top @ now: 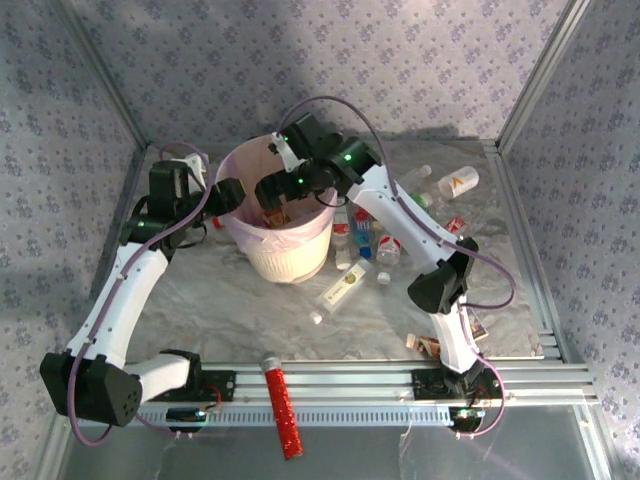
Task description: Put the plastic bottles in the bin
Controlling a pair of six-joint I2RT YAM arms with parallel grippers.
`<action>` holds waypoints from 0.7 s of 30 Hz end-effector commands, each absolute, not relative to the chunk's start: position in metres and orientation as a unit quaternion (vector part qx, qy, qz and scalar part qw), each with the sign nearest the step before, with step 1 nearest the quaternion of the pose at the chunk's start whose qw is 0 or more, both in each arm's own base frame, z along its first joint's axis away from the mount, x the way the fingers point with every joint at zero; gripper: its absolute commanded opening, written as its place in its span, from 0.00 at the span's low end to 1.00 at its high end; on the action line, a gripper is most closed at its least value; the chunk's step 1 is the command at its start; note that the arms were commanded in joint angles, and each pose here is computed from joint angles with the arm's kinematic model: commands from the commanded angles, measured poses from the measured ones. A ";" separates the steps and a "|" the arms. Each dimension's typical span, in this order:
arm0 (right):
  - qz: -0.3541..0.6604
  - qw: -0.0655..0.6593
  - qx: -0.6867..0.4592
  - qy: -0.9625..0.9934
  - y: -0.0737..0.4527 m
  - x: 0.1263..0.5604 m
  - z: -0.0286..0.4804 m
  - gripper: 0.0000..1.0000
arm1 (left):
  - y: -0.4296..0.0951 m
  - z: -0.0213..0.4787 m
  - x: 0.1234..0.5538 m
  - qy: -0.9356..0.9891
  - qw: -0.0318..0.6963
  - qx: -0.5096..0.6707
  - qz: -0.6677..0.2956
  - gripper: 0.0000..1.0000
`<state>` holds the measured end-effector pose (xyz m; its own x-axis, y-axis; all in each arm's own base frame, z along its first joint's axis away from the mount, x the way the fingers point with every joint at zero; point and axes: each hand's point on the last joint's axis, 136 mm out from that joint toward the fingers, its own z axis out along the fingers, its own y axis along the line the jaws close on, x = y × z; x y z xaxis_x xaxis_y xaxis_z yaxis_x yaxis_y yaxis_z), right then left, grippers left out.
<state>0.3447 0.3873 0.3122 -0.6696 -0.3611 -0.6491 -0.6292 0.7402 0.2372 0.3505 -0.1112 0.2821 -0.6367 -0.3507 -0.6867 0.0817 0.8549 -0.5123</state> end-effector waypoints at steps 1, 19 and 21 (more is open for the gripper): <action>0.241 0.341 -0.281 0.864 0.369 0.326 0.364 0.97 | -0.110 0.278 0.347 0.877 0.410 -0.071 -0.241 0.64; 0.040 0.205 0.140 0.968 0.087 0.241 0.259 0.99 | -0.108 0.281 0.349 0.876 0.417 -0.062 -0.233 0.64; 0.004 0.157 0.171 0.973 0.069 0.213 0.224 0.99 | -0.109 0.280 0.351 0.877 0.417 -0.059 -0.233 0.64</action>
<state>0.2560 0.0988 0.2625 -0.8744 0.1975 -0.4432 0.1392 0.9771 0.1608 0.3496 -0.1098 0.2823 -0.6385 -0.3334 -0.6936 0.0852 0.8652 -0.4942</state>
